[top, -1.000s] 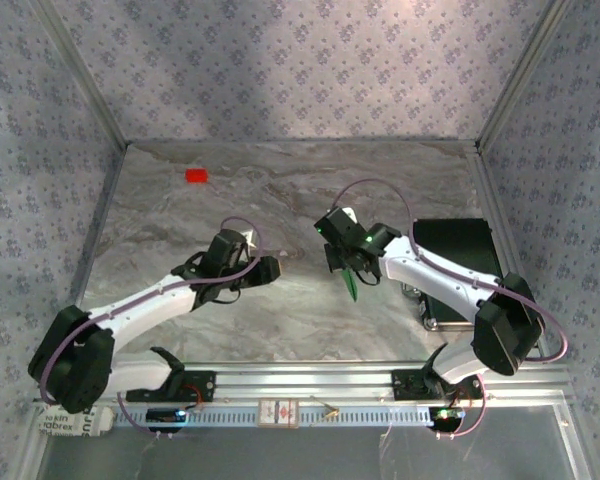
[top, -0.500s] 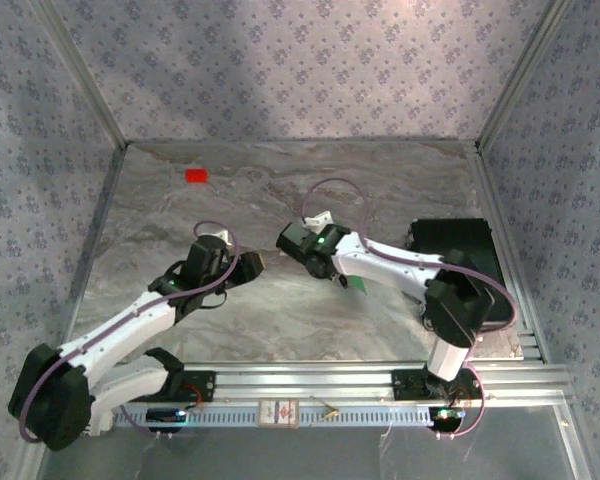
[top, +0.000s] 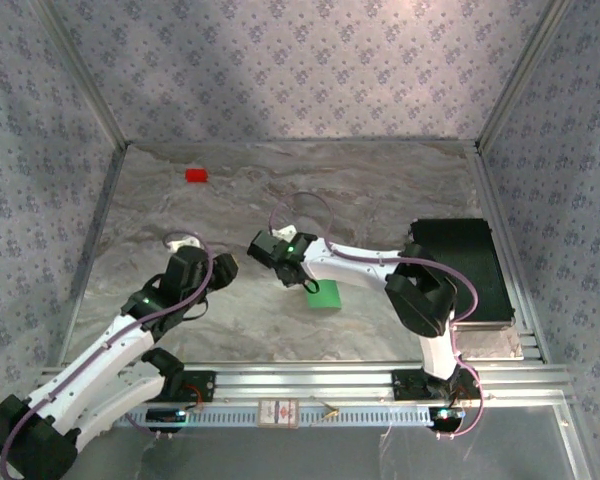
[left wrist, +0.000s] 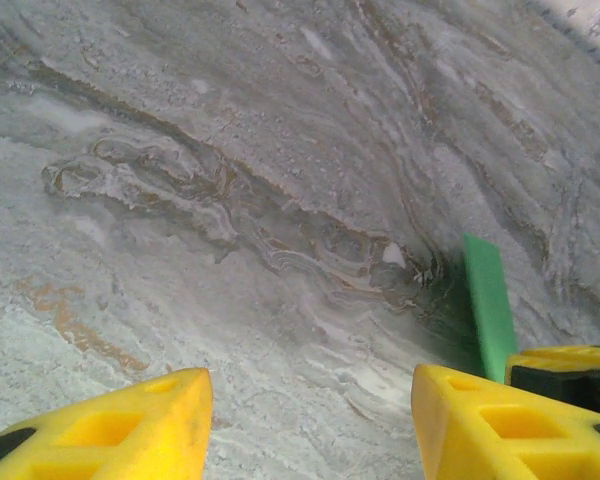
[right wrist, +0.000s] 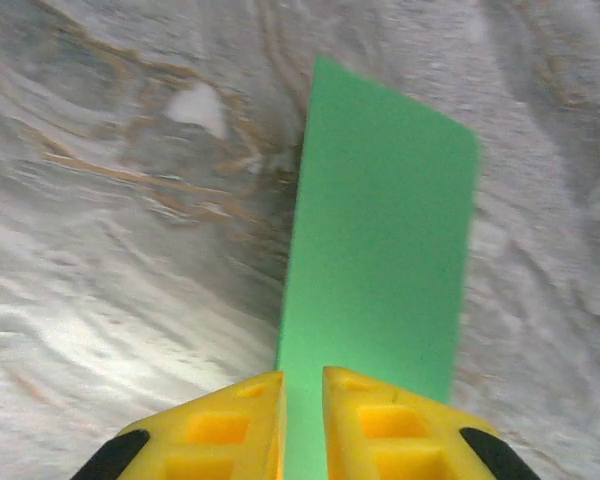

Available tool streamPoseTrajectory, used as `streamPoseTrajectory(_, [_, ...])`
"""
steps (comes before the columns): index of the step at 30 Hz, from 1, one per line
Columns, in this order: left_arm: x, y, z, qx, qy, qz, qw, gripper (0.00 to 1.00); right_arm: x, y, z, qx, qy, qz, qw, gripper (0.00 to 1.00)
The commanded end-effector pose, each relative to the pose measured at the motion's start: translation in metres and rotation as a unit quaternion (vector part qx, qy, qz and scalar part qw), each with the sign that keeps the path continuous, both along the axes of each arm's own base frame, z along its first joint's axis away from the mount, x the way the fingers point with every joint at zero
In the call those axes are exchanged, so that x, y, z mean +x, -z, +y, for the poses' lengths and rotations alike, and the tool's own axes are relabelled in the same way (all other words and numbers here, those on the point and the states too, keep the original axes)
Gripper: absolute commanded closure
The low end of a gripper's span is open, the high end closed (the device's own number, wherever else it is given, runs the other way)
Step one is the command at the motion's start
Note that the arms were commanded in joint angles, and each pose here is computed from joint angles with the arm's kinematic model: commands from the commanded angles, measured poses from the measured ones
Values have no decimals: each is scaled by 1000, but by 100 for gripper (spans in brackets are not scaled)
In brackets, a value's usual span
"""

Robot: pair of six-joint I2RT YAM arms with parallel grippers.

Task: Fold a paper plane with a square sheet of paper (pick it up from the middle)
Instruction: Turn over the paper at the center of the table.

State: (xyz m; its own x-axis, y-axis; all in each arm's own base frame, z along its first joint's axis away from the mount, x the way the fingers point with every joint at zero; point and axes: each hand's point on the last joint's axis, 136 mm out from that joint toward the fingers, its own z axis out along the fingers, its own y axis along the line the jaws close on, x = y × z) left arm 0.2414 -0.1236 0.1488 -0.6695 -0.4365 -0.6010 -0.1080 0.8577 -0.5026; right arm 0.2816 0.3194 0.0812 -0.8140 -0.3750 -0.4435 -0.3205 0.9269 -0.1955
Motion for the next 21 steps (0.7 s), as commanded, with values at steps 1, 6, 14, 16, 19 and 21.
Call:
streamPoseTrajectory(1, [1,0,-5,-5,8,11,1000,45,7,-15,23,89,0,24,996,74])
streamPoseTrajectory(6, [6,14,-38,-22,70,50,996,46,17,-37,0,207,41,27,977,71])
streamPoseTrajectory(14, [17,38,-99,-79,162,121,976,54,13,-10,-79,385,127,90,910,83])
streamPoseTrajectory(16, [21,42,-112,-108,172,130,970,54,11,-4,-90,404,138,110,897,87])
streamPoseTrajectory(19, [25,48,-129,-138,183,147,962,55,9,3,-92,421,133,131,888,87])
streamPoseTrajectory(21, [27,52,-137,-143,189,161,958,54,8,8,-87,429,128,152,881,89])
